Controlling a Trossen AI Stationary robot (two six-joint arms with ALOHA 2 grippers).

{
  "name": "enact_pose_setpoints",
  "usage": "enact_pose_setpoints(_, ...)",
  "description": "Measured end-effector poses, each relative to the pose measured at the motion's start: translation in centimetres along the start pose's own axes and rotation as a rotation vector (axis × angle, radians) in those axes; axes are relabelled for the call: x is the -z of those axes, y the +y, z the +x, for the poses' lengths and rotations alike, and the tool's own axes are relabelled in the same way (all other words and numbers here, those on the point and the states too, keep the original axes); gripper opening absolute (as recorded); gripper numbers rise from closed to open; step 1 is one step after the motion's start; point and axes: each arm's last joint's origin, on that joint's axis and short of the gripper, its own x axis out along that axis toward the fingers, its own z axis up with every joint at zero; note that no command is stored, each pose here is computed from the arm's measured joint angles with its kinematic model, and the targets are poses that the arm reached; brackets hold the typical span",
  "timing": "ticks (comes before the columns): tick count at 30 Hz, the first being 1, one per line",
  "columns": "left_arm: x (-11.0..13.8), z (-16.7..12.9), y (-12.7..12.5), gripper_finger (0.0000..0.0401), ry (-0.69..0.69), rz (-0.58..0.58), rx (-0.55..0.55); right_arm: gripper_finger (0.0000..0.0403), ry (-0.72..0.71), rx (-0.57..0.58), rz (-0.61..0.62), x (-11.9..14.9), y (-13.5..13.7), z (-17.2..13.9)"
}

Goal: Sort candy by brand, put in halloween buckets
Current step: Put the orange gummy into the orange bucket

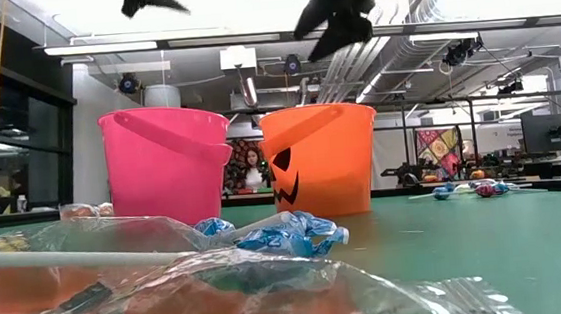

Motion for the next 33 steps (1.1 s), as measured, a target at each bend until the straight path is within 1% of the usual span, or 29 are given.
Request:
enact_pose_setpoints(3, -1.0, 2.7, 4.4, 0.0220, 0.165, -0.009, -0.174, 0.0302, -0.038, 0.061, 0.028, -1.7, -1.0, -1.1)
enact_pose_setpoints(5, -1.6, 4.8, 7.7, 0.0220, 0.273, -0.045, -0.217, 0.0302, -0.068, 0.079, 0.058, -2.7, -1.9, -1.6)
enact_pose_setpoints(7, -1.5, 7.0, 11.6, 0.0220, 0.390, -0.085, -0.259, 0.0303, -0.100, 0.095, 0.116, -3.7, -2.9, -2.0)
enact_pose_setpoints(10, -0.4, 9.9, 17.0, 0.0220, 0.543, -0.144, -0.371, 0.0303, -0.132, 0.119, 0.214, -4.5, -4.3, -2.4)
enact_pose_setpoints(12, 0.9, 11.6, 20.2, 0.0220, 0.646, -0.196, -0.461, 0.0303, -0.141, 0.132, 0.262, -4.7, -5.0, -2.4)
enact_pose_setpoints(13, 1.6, 12.2, 21.4, 0.0220, 0.701, -0.224, -0.494, 0.0303, -0.142, 0.139, 0.282, -4.7, -5.3, -2.3)
enact_pose_setpoints(15, 3.0, 13.4, 23.3, 0.0220, 0.802, -0.274, -0.525, 0.0303, -0.139, 0.143, 0.298, -4.7, -5.6, -2.3)
enact_pose_setpoints(18, 4.6, 14.9, 25.1, 0.0220, 0.882, -0.323, -0.562, 0.0303, -0.138, 0.142, 0.301, -4.8, -5.8, -2.3)
enact_pose_setpoints(22, 5.9, 16.4, 26.4, 0.0220, 0.930, -0.306, -0.635, 0.0303, -0.135, 0.143, 0.301, -4.7, -5.8, -2.3)
enact_pose_setpoints(26, 6.5, 16.8, 27.1, 0.0220, 0.946, -0.300, -0.731, 0.0303, -0.098, 0.142, 0.291, -4.4, -5.6, -2.3)
enact_pose_setpoints(30, 6.7, 16.7, 27.1, 0.0220, 0.970, -0.324, -0.716, 0.0302, -0.035, 0.153, 0.260, -3.7, -5.4, -2.3)
enact_pose_setpoints(33, 7.5, 16.5, 27.2, 0.0220, 0.984, -0.335, -0.787, 0.0302, 0.012, 0.164, 0.244, -3.2, -5.4, -2.3)
